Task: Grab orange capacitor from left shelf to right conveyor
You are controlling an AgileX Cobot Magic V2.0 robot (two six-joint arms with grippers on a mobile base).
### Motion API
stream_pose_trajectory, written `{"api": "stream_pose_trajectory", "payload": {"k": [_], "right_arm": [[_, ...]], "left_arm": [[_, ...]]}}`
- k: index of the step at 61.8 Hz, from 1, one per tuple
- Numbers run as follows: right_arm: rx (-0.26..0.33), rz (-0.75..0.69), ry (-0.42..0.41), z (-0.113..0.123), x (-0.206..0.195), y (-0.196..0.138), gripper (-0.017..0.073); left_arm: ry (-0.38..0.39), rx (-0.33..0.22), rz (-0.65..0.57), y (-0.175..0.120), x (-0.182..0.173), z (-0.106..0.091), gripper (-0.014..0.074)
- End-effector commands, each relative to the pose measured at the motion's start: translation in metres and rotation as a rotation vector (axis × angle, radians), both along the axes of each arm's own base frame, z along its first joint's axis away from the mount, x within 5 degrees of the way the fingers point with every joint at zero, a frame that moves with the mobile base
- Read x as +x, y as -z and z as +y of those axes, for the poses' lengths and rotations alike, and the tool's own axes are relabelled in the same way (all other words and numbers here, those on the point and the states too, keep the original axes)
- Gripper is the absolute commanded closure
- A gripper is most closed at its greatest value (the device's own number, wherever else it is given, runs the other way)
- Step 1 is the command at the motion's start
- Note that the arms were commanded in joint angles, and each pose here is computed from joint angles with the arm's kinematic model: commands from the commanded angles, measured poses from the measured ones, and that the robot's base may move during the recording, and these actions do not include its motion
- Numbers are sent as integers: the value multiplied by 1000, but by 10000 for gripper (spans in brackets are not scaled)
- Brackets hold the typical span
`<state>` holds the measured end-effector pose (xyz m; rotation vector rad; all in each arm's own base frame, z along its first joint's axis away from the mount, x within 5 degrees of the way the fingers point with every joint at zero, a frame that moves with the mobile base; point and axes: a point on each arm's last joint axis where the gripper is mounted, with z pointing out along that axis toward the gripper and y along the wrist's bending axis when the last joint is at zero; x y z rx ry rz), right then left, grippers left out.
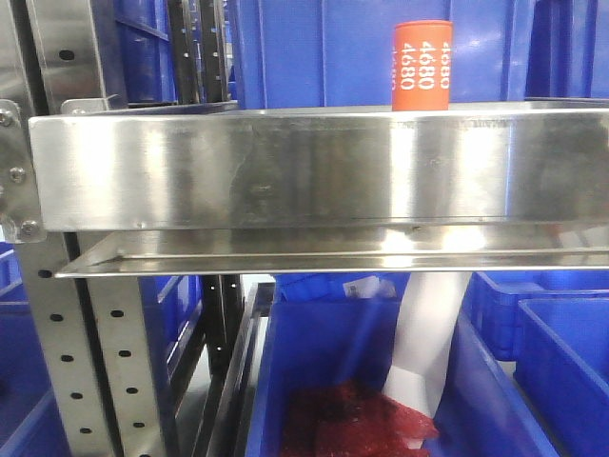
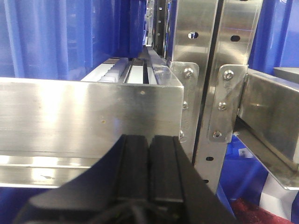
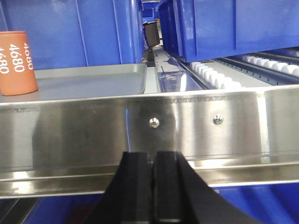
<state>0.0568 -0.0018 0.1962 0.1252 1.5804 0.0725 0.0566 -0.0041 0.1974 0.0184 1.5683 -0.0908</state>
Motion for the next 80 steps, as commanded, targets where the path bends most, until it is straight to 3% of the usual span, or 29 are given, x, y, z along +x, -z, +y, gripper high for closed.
{"api": "stream_pose_trajectory", "payload": {"k": [1, 52, 63, 74, 80], "right_arm": [[-9, -107, 6, 0, -2, -11, 504], [-12, -139, 7, 0, -2, -14, 504], [-13, -216, 6, 0, -6, -39, 504], [-15, -152, 1, 0, -5, -89, 498], [-15, -118, -15, 1, 8, -114, 433]], "left_arm": [[0, -11, -105, -10, -2, 0, 720], [0, -11, -105, -10, -2, 0, 720], [0, -11, -105, -10, -2, 0, 720], [0, -11, -105, -10, -2, 0, 720], [0, -11, -105, -10, -2, 0, 720]]}}
